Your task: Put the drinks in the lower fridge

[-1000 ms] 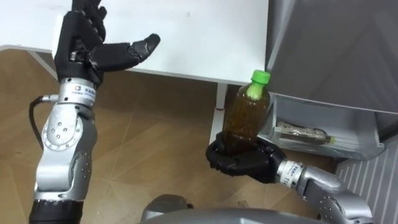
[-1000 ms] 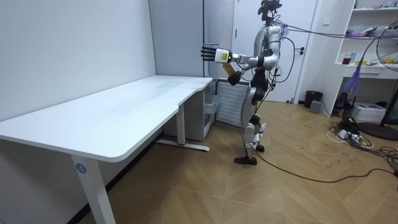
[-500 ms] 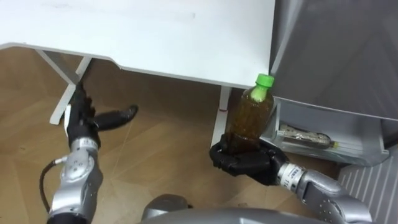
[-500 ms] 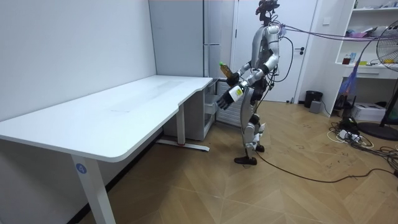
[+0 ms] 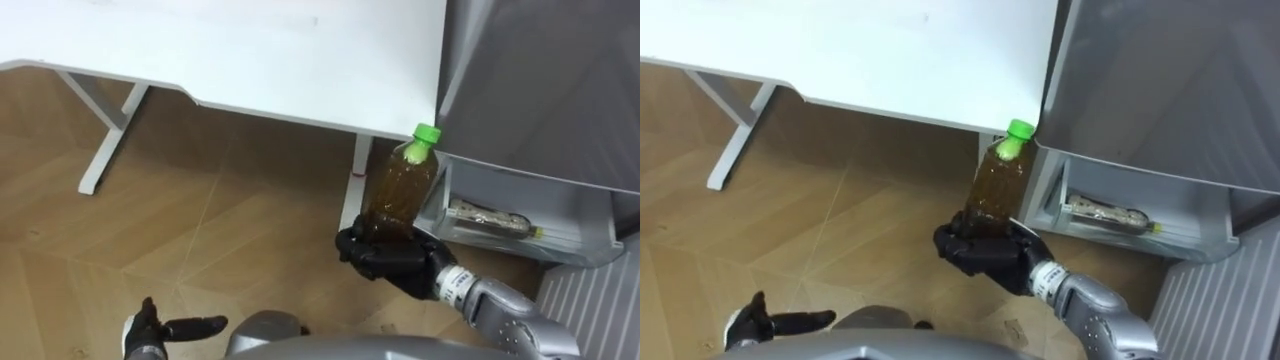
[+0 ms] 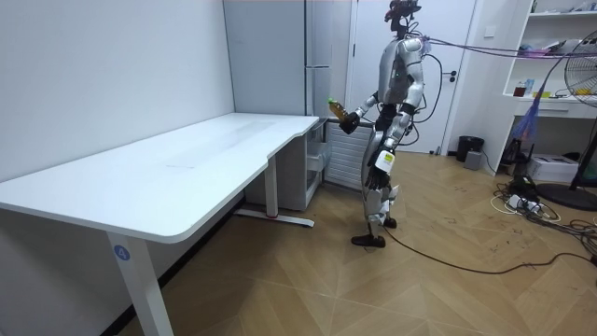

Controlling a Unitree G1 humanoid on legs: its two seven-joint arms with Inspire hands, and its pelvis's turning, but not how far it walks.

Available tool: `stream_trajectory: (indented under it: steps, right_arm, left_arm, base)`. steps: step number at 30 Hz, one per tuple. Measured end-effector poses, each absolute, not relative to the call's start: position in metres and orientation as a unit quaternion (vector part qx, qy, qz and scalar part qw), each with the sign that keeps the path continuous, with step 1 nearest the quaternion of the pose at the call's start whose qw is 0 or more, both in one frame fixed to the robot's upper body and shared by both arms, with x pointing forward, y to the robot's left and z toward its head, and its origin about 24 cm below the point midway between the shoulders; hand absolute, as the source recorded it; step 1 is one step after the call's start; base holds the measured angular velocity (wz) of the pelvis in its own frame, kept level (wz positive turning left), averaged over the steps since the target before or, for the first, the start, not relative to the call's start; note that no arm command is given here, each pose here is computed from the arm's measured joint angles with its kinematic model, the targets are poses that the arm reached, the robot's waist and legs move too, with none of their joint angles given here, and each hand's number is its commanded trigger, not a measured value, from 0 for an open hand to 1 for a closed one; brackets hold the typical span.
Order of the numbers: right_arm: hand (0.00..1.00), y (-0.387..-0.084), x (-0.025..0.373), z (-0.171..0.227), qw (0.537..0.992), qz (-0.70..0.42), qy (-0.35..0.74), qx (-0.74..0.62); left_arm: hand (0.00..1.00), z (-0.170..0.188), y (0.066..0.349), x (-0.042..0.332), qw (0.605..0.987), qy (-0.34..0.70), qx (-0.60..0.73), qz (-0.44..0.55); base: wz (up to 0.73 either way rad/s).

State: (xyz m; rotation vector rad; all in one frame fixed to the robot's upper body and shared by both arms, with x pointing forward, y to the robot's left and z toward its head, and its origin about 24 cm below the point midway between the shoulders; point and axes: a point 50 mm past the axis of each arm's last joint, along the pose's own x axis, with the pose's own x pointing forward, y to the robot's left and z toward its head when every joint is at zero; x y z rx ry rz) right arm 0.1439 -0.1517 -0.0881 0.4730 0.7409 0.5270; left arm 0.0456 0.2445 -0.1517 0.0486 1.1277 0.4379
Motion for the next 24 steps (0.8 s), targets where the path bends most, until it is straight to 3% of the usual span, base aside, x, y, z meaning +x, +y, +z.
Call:
stream_trajectory:
  steps: [24]
  right_arm:
    - [1.0, -0.182, 0.126, -0.119, 0.871, 0.057, 0.41, 0.264]
  left_arm:
    - [0.0, -0.16, 0.232, 0.03, 0.803, 0.574, 0.057, 0.149]
  base:
    - [-0.01]
